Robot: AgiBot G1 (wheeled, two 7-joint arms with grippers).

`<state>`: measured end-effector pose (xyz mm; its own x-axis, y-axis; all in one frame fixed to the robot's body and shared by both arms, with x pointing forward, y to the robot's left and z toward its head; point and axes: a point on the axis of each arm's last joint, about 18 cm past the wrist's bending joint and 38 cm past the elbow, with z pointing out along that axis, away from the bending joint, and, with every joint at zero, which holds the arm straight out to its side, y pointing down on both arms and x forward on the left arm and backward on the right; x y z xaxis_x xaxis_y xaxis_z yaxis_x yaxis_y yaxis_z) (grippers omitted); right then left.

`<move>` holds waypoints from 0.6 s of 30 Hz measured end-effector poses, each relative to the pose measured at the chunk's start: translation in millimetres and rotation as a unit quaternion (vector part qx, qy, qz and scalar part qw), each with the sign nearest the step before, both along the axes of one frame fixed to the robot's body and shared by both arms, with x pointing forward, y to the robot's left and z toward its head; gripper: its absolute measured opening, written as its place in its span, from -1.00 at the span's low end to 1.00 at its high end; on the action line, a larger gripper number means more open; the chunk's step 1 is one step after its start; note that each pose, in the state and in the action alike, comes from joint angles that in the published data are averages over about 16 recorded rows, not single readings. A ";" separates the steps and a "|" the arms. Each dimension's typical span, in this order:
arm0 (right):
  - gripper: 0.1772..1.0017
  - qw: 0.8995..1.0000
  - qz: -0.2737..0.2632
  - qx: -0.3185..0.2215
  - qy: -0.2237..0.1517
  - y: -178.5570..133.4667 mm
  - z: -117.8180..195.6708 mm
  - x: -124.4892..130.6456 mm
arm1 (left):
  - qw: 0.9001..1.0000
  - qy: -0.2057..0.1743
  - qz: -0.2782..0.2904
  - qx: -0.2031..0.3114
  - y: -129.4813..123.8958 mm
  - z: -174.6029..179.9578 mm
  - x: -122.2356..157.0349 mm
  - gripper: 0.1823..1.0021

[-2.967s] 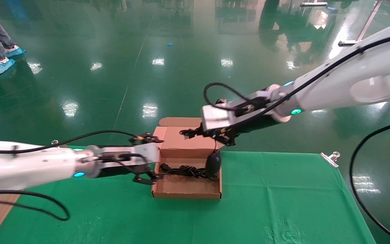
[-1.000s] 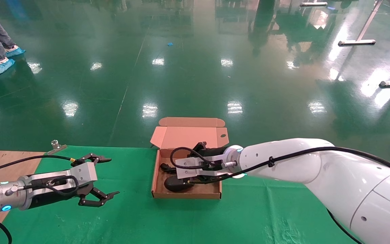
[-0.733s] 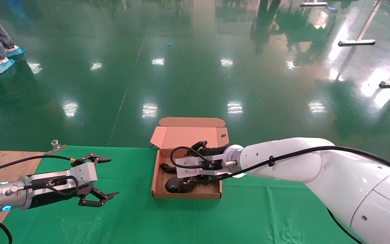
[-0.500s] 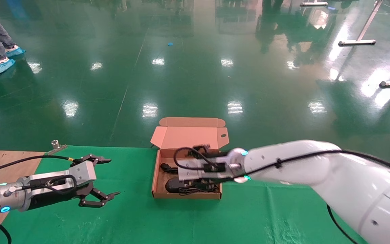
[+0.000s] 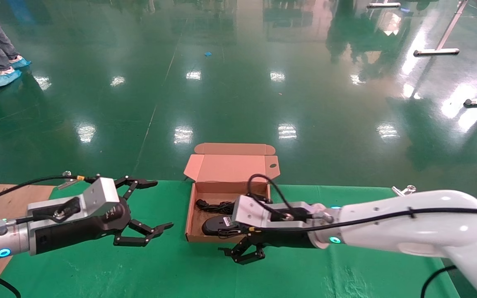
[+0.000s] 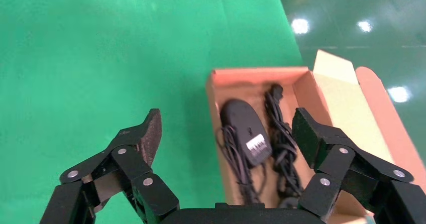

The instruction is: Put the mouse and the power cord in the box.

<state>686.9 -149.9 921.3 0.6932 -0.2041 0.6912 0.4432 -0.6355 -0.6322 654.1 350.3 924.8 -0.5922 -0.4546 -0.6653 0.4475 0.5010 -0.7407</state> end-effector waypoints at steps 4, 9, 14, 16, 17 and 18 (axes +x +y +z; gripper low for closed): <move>0.83 0.999 0.014 0.042 0.026 -13.0 2.6 -14.9 | 0.999 0.004 -0.026 -0.025 -7.0 8.8 -12.7 1.00; 0.93 0.994 0.033 0.090 0.051 -30.8 8.5 -35.0 | 0.997 0.011 -0.058 -0.052 -14.7 19.7 -30.2 1.00; 0.98 0.987 0.054 0.132 0.069 -50.1 16.8 -57.0 | 0.993 0.018 -0.090 -0.074 -21.6 30.3 -49.5 1.00; 0.99 0.984 0.063 0.147 0.074 -58.1 20.6 -66.4 | 0.991 0.021 -0.103 -0.081 -24.1 34.4 -57.7 1.00; 0.99 0.983 0.067 0.154 0.076 -62.2 22.5 -71.2 | 0.990 0.023 -0.110 -0.084 -25.3 36.3 -61.9 1.00; 0.99 0.981 0.072 0.161 0.078 -66.3 24.6 -76.2 | 0.989 0.025 -0.116 -0.087 -26.5 38.3 -66.2 1.00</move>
<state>610.7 -216.2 945.9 0.8235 -0.2873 0.4891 0.3946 -0.3294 -0.8578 587.9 323.8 963.1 -0.7244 -0.4066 -0.5567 0.4966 0.2523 -0.8305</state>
